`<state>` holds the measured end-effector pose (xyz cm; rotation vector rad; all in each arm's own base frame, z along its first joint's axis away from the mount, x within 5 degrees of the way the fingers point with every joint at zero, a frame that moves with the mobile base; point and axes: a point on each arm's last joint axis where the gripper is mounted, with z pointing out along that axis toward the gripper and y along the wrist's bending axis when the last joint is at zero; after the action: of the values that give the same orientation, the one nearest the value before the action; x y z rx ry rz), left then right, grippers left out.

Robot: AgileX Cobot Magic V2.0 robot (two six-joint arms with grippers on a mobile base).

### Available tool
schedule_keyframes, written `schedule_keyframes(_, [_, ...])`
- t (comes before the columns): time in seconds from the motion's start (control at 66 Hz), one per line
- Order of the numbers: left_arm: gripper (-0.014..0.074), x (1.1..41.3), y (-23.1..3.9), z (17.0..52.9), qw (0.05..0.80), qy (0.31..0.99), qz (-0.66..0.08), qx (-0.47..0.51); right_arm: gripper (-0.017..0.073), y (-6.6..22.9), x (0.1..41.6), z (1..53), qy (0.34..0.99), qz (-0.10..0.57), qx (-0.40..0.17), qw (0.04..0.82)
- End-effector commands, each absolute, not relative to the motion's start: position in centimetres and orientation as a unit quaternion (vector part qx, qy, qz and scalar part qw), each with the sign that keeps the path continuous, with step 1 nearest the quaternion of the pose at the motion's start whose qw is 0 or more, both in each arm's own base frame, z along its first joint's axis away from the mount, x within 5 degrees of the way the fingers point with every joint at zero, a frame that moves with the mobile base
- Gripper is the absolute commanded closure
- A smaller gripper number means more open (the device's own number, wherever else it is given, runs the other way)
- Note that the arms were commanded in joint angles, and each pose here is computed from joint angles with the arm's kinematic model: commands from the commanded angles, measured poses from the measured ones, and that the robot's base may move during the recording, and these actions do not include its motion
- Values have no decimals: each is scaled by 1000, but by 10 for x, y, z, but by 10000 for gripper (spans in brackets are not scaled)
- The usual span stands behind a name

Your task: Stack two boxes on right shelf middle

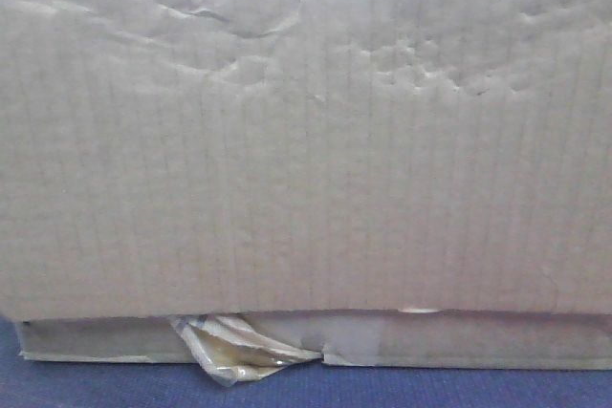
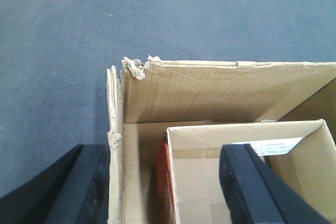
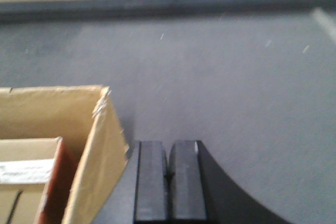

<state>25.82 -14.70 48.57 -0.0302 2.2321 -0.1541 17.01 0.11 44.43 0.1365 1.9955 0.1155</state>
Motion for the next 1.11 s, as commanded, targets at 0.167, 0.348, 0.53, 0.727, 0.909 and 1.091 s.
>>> schedule_keyframes(0.167, [233, 265, -138, 474, 419, 907, -50, -16, 699, 26, 209, 443, 880, 57, 70, 467])
schedule_keyframes(0.348, [233, 271, -127, 471, 402, 913, -59, -22, 699, 56, 233, 435, 917, 29, 69, 392])
schedule_keyframes(0.53, [233, 274, -123, 464, 388, 920, -55, -13, 700, 80, 260, 432, 939, 14, 46, 340])
schedule_keyframes(0.727, [233, 277, -126, 441, 354, 934, -40, 0, 700, 95, 275, 428, 946, 48, 17, 319])
schedule_keyframes(0.909, [233, 278, -126, 424, 329, 944, -26, 4, 700, 97, 280, 421, 950, 41, 6, 308])
schedule_keyframes(1.091, [233, 279, -127, 417, 319, 947, -21, 6, 700, 97, 280, 421, 950, 40, 2, 308])
